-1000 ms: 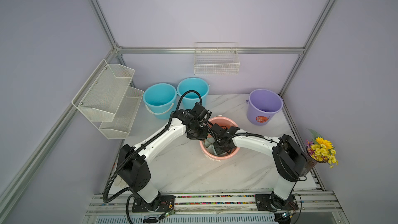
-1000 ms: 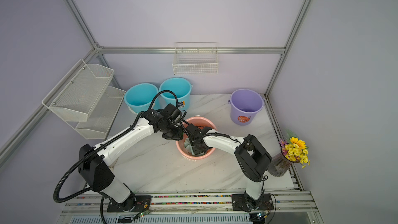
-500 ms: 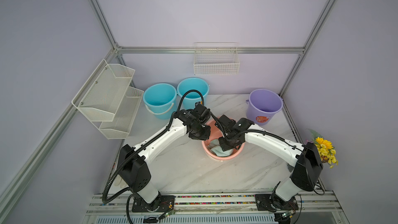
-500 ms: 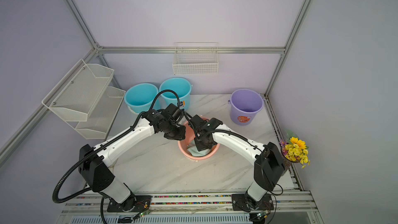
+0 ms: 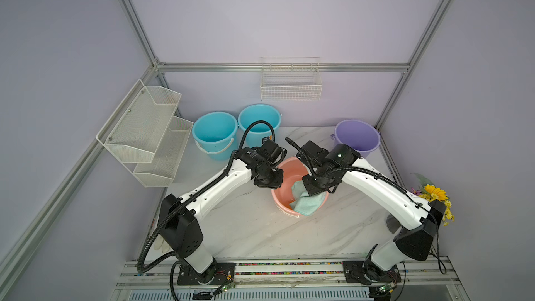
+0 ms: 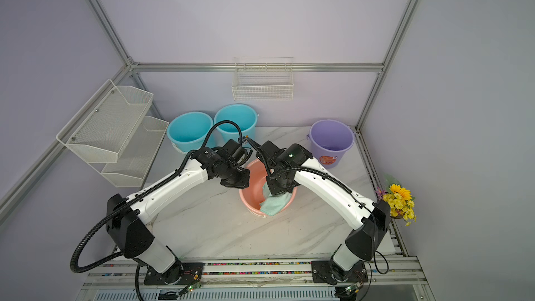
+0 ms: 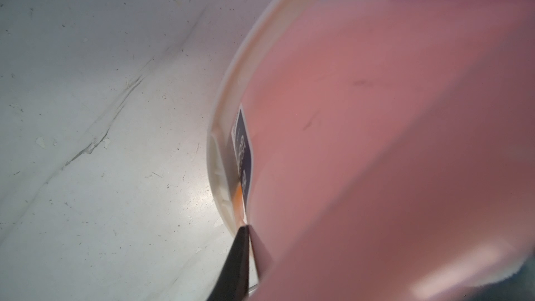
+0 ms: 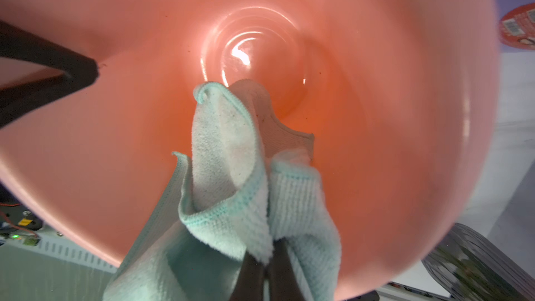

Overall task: Wipe the inside of the bucket with a cloth
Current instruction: Wipe the dirt from the inside of the bucket.

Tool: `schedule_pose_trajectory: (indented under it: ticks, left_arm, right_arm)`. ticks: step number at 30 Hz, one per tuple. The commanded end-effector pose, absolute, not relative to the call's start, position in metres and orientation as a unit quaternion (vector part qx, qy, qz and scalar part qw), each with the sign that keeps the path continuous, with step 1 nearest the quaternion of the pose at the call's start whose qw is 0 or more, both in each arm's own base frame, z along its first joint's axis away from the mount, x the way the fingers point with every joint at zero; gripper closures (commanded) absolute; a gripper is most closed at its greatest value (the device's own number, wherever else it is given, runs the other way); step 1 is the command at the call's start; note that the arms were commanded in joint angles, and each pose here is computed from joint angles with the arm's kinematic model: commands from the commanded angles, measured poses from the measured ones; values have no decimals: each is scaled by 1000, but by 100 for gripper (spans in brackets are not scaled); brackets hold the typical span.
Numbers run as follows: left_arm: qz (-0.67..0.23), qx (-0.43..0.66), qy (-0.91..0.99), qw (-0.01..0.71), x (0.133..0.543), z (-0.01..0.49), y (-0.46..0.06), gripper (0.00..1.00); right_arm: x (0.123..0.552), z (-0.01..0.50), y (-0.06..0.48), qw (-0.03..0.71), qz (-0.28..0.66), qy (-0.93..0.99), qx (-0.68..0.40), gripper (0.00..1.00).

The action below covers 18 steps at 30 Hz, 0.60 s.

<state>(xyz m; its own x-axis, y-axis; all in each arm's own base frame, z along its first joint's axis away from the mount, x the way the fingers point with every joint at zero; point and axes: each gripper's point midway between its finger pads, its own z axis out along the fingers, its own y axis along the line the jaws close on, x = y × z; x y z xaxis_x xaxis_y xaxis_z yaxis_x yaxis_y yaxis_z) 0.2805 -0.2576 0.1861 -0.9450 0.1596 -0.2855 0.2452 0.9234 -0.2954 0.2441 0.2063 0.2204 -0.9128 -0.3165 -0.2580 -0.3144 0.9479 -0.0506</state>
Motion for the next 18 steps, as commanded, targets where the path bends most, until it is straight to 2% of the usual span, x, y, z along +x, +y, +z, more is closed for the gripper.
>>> schedule_pose_trajectory:
  ticks: [1,9,18]
  left_arm:
    - [-200,117,959,162,287,212,-270,100]
    - [-216,117,956,159,284,218,-274,100]
    - [-223,114,955,158,282,218,-275,100]
  right_arm:
    - [252,202,192,131,-67,975,-165,100]
    - [280,142,225,172,-27,970,-167,100]
    - [288,70,246,188,22,971,-147,100]
